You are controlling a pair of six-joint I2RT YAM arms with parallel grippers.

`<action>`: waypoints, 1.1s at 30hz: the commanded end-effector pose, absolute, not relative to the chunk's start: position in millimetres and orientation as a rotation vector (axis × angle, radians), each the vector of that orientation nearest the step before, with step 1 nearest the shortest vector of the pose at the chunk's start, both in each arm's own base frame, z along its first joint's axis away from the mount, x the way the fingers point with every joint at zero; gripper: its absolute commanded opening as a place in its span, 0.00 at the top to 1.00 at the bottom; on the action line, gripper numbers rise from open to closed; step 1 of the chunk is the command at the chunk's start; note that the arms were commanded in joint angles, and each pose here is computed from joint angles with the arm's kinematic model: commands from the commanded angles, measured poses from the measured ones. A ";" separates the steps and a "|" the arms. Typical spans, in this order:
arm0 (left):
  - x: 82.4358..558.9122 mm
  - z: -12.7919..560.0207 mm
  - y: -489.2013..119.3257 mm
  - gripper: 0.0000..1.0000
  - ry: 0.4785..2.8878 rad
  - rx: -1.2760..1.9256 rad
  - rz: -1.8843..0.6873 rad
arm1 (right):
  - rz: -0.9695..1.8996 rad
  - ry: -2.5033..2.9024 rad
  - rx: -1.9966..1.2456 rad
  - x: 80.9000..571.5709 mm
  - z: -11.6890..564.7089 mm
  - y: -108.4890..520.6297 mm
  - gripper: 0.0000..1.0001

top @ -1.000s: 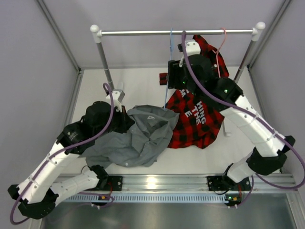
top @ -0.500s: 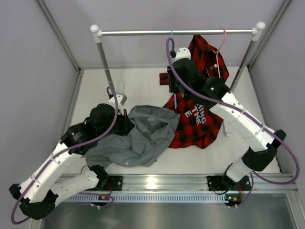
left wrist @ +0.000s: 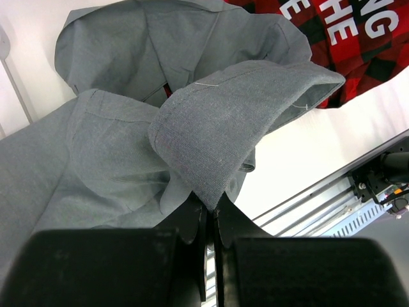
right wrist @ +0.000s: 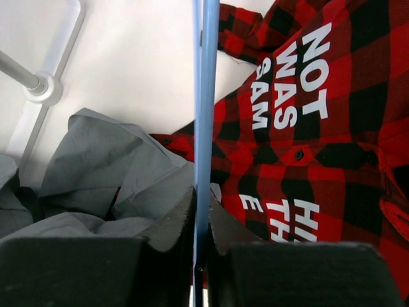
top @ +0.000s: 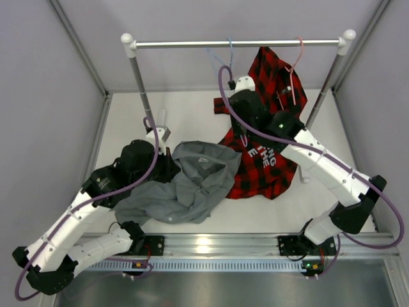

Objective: Place the shirt on the hanger

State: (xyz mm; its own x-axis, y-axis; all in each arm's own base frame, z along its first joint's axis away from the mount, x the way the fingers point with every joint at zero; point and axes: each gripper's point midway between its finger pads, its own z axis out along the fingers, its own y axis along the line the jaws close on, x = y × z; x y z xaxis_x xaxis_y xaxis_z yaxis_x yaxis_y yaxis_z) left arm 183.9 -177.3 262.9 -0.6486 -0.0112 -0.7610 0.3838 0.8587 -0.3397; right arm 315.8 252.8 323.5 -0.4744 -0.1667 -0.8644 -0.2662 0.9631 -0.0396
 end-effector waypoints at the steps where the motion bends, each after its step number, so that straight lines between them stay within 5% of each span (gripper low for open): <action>1: 186.0 269.4 -180.1 1.00 2.166 0.261 -0.646 | 0.166 1.966 -0.256 314.8 357.6 246.5 0.96; 33: 202.1 260.1 -177.5 1.00 2.112 0.108 -0.638 | 0.419 1.701 -0.218 303.7 452.8 252.6 1.00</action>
